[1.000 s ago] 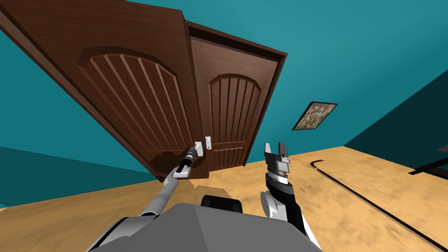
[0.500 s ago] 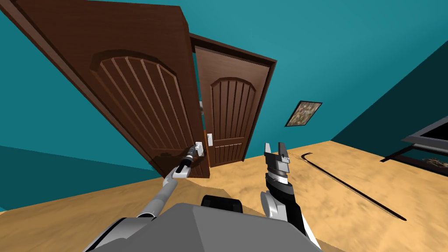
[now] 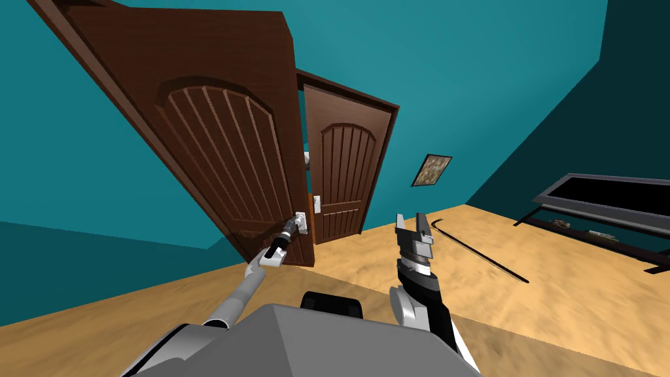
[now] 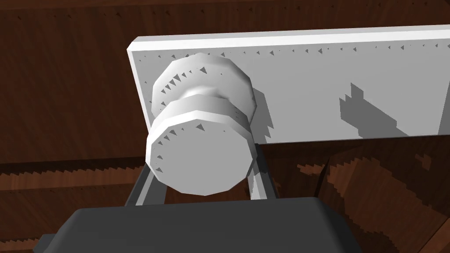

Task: Pull the door open

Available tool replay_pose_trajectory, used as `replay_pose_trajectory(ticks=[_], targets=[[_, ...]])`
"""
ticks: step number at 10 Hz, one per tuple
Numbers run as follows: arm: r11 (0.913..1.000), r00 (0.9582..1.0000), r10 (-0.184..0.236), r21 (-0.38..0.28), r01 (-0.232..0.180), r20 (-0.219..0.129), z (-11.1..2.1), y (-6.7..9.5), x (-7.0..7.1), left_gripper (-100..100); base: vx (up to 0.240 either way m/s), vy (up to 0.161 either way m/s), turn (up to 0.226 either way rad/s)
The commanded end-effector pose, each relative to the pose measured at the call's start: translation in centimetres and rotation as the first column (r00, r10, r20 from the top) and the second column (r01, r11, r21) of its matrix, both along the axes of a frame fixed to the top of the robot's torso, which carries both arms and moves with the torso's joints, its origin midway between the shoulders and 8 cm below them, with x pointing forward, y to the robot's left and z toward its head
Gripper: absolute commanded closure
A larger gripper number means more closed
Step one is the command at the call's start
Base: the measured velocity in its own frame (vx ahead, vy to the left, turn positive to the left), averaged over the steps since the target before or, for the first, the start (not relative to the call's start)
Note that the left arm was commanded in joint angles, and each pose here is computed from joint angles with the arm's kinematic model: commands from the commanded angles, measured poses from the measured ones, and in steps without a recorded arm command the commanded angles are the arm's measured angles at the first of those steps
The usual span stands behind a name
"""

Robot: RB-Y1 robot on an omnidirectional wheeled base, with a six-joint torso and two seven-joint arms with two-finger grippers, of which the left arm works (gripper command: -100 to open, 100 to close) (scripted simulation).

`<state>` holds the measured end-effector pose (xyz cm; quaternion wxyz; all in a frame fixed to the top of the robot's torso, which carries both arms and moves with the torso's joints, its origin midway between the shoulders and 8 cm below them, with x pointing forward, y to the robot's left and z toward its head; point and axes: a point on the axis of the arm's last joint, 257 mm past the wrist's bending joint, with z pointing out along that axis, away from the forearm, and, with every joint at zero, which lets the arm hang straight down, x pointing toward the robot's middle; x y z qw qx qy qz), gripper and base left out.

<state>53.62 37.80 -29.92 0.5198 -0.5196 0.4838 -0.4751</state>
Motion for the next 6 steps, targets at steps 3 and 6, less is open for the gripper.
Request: replay_pose_trajectory(ticks=[3,6], targets=[[0.9994,0.9994,-0.036,-0.002,0.036,0.000,0.0,-1.1,-0.2,100,-0.122,0.073,-0.085],[0.9973,0.9973,-0.073,-0.002,0.073,0.005,0.2,-1.9,-0.6,100,-0.218,0.092,-0.136]])
